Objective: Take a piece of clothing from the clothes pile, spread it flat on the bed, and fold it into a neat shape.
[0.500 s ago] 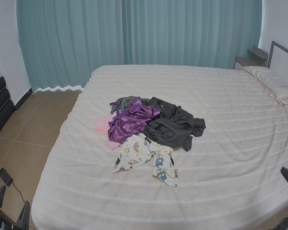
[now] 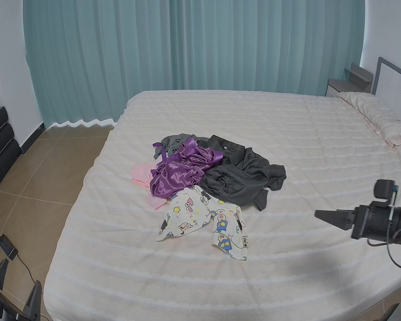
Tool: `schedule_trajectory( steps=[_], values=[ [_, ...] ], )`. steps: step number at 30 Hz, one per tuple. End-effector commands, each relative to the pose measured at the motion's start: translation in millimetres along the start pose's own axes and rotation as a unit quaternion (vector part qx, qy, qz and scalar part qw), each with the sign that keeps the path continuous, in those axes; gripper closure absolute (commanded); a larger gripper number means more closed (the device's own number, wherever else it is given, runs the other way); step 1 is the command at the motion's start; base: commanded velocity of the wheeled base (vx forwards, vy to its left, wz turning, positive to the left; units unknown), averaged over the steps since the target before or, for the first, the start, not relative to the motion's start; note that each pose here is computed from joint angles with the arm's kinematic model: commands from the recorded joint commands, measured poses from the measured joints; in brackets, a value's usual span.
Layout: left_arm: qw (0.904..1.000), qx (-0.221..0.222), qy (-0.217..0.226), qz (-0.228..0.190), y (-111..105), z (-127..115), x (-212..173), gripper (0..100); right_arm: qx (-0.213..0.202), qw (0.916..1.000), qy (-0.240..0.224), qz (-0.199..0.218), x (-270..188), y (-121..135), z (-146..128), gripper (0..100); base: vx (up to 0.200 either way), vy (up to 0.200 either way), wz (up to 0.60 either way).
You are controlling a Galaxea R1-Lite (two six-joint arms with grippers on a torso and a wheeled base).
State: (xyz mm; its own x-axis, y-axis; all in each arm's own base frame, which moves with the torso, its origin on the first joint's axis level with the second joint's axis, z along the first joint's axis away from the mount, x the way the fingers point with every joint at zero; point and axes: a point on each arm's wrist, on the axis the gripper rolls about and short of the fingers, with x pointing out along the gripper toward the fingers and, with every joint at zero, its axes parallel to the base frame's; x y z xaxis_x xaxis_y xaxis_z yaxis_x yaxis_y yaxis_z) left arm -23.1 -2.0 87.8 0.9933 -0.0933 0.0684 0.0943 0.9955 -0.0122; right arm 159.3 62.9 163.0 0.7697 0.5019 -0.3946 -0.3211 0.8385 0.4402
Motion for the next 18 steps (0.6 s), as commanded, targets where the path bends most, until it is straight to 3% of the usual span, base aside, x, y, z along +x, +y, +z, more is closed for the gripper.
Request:
schedule_trajectory(
  steps=[1,14,18],
  values=[
    [1.0,-0.001,0.002,0.001,0.1,-5.2,0.0,0,0.081,0.9866,0.133,-0.049,195.5,12.6,-82.0,0,0.0,0.0,0.0],
    [1.0,-0.002,0.002,0.001,0.1,-5.2,0.0,0,0.083,0.9875,0.122,-0.057,236.9,16.3,-83.3,0,0.0,0.0,0.0],
    [1.0,-0.002,0.002,0.001,0.1,-5.2,0.0,0,0.075,0.9862,0.117,-0.09,254.4,10.2,-96.3,0,0.0,0.0,0.0]
  ],
)
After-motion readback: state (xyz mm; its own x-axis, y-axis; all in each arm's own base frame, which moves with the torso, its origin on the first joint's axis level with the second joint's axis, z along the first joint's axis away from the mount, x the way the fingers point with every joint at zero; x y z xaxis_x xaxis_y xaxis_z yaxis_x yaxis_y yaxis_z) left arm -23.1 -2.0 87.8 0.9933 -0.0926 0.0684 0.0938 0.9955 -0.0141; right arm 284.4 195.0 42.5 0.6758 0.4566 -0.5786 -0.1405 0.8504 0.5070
